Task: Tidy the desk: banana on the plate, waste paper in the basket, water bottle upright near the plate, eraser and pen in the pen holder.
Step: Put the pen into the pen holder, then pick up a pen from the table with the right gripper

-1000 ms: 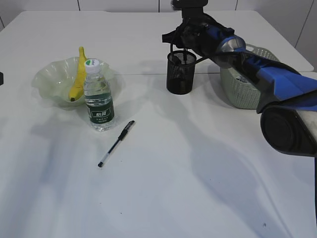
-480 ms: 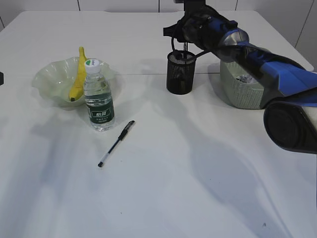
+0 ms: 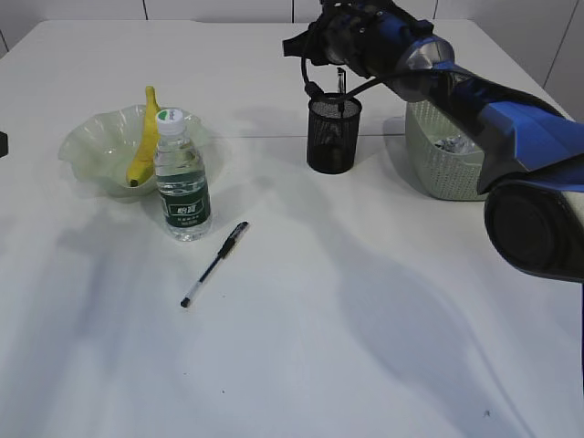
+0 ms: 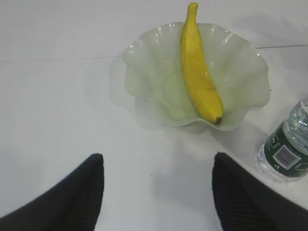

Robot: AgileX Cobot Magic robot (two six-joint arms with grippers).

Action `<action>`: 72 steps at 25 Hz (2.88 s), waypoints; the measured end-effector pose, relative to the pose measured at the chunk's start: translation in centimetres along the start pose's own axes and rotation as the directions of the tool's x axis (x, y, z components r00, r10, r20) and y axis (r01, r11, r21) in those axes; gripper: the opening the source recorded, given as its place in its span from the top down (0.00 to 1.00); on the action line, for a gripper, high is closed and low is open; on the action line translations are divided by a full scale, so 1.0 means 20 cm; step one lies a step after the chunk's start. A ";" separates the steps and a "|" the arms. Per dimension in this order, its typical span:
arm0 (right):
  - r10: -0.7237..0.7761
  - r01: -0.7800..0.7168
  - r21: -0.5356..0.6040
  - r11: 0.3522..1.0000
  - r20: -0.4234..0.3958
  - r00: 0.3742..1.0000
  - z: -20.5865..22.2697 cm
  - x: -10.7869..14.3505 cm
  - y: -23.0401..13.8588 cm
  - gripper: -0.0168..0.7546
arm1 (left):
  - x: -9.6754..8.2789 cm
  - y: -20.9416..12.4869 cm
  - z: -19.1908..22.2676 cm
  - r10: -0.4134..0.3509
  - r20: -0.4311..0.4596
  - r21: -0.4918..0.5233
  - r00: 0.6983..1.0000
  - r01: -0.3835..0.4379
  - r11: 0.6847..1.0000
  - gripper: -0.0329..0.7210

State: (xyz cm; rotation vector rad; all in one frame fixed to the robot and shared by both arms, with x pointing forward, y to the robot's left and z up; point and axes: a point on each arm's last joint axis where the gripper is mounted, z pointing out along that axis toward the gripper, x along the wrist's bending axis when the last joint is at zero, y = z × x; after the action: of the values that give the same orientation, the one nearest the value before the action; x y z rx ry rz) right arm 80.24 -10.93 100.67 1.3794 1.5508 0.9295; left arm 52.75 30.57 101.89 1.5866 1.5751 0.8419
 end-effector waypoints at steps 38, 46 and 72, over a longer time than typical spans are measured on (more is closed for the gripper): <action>-0.382 0.384 -0.119 0.916 0.037 0.923 -0.49 0.03 0.49 0.68 | 0.00 0.00 0.00 0.000 0.008 -0.002 1.000 0.000 1.000 0.30; -0.398 0.393 -0.189 0.900 0.016 0.917 -0.82 -0.02 0.73 0.68 | 0.00 0.00 0.00 0.000 0.010 -0.002 1.000 0.000 1.000 0.30; -0.413 0.380 -0.333 0.863 -0.032 0.910 -2.22 -0.64 0.83 0.68 | -0.03 0.01 0.00 0.002 0.060 -0.014 0.998 -0.001 1.000 0.30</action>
State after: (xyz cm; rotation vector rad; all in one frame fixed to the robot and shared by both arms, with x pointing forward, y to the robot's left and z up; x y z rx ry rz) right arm 45.63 -21.41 133.84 0.7526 1.5960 0.9495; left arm 52.79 30.03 102.03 1.5889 1.5227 0.7976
